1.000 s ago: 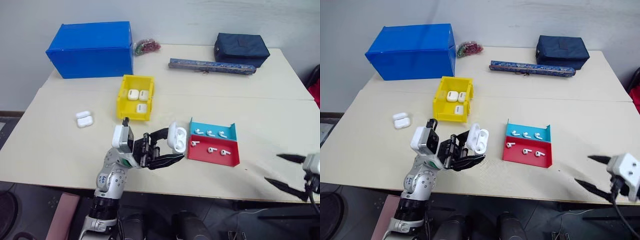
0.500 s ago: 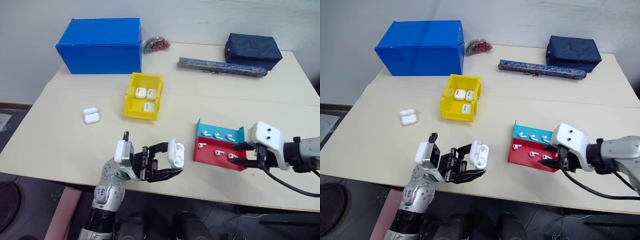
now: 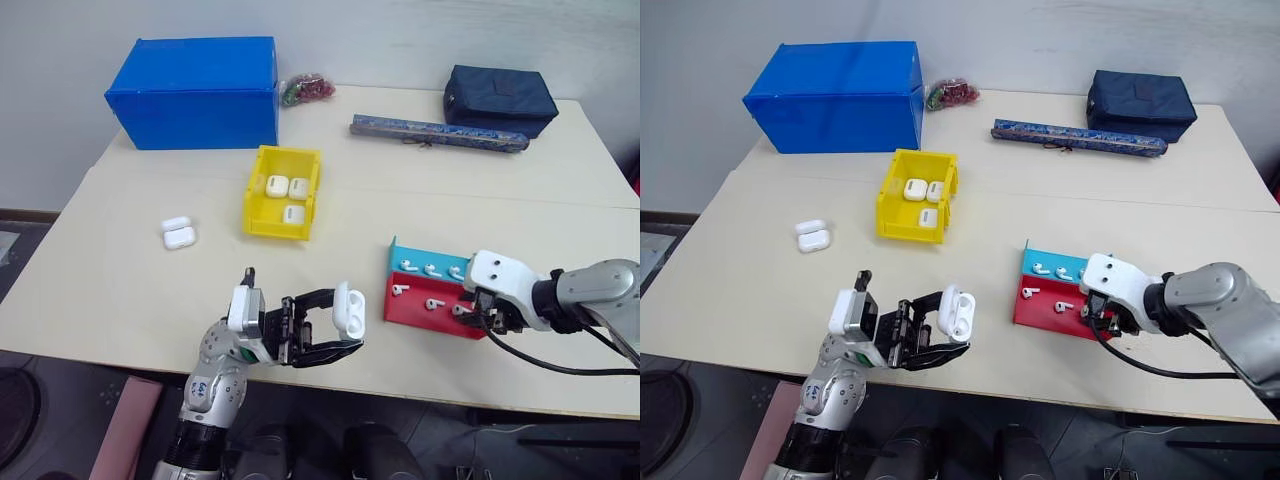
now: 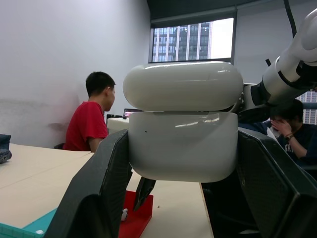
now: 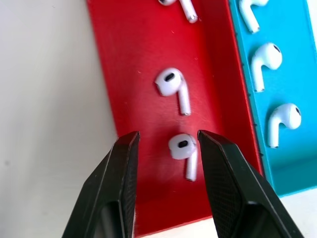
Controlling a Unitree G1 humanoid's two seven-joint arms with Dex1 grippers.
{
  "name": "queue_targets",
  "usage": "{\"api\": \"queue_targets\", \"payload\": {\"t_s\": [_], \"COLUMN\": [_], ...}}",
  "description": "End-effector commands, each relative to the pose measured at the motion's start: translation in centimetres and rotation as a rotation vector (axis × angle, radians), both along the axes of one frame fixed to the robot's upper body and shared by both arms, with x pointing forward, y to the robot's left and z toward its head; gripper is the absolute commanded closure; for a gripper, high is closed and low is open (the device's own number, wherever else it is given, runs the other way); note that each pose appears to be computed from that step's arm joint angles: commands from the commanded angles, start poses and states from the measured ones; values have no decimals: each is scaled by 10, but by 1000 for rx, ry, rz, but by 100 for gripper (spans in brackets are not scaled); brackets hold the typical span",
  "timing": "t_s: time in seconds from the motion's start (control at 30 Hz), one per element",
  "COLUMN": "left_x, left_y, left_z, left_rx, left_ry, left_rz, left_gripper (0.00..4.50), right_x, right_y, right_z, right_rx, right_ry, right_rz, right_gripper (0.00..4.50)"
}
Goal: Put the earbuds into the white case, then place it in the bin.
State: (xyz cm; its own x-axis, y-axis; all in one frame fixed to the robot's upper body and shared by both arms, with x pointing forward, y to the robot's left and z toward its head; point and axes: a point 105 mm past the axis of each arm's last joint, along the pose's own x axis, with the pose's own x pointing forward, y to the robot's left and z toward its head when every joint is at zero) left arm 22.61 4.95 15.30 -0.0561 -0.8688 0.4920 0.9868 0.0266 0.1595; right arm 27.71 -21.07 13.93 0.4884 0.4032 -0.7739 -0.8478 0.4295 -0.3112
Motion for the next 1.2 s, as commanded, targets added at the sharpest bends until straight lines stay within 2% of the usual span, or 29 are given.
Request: {"api": "queue_targets", "payload": {"t_s": [0.03,0.63,1.2], "left_x": [-2,-4,-4], "left_y": [-2,4,4], "left_z": [3,-6,-3], "left_rx": [-5,29,34], "left_ry": [-27,-31,-37], "left_rz": [-5,2,8], "left_gripper": [173,173,173], "right_x": [7,10,14], "right_y": [-2,-5,-11], "right_z": [3,-12,-19], "right_rx": [-45,-74,-102], "right_ry": [-33,26,40], "right_rz": [0,-7,-14], "right_gripper": [265,265,265]}}
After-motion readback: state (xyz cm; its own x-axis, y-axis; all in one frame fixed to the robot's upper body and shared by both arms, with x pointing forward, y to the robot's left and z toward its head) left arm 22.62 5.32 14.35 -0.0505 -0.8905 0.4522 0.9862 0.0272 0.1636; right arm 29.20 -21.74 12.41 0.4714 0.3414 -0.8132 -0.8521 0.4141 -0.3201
